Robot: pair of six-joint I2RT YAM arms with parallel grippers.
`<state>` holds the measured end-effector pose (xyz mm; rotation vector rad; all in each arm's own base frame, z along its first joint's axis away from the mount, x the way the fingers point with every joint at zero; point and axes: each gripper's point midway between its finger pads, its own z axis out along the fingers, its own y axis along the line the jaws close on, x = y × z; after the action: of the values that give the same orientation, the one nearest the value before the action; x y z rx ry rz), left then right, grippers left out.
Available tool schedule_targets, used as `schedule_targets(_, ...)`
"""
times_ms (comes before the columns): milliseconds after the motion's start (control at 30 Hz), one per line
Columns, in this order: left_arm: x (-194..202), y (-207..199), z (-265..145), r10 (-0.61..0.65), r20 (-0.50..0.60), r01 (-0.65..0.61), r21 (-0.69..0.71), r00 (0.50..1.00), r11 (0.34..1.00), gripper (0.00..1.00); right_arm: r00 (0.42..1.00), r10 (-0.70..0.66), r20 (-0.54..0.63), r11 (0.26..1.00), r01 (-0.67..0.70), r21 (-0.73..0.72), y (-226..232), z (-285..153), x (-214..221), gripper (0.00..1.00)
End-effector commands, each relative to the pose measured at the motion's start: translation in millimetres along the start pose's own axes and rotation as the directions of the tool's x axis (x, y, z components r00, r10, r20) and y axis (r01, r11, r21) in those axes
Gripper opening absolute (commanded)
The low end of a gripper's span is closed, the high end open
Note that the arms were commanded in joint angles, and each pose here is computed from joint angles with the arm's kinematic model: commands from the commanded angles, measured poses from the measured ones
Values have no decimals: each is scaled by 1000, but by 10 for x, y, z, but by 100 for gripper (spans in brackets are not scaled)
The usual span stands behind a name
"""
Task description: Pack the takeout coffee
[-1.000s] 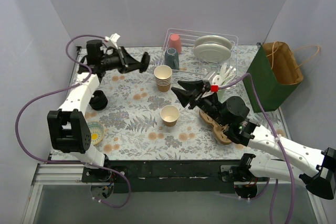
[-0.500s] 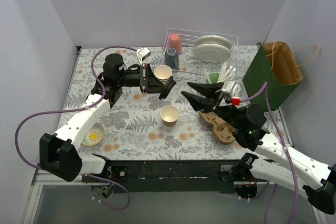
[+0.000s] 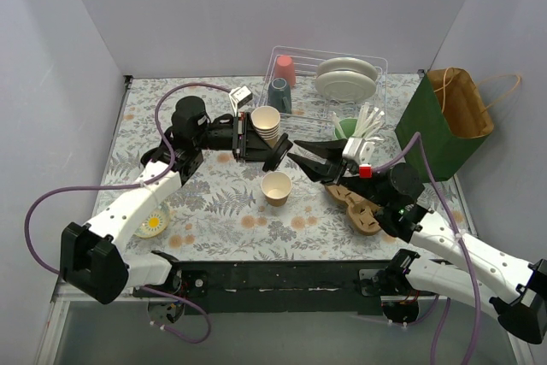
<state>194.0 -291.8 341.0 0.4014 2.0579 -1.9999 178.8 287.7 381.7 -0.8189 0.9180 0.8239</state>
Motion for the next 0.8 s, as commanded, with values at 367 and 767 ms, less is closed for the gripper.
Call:
schedule_targets(367, 183, -108, 45, 23, -11, -22, 31, 1000, 999, 0, 996, -28, 84, 999, 30, -20, -10, 66, -322, 35)
schedule_targets(767, 176, 6, 73, 9, -18, -9, 18, 1000, 1000, 0, 997, -15, 73, 999, 18, -35, 22, 45, -322, 36)
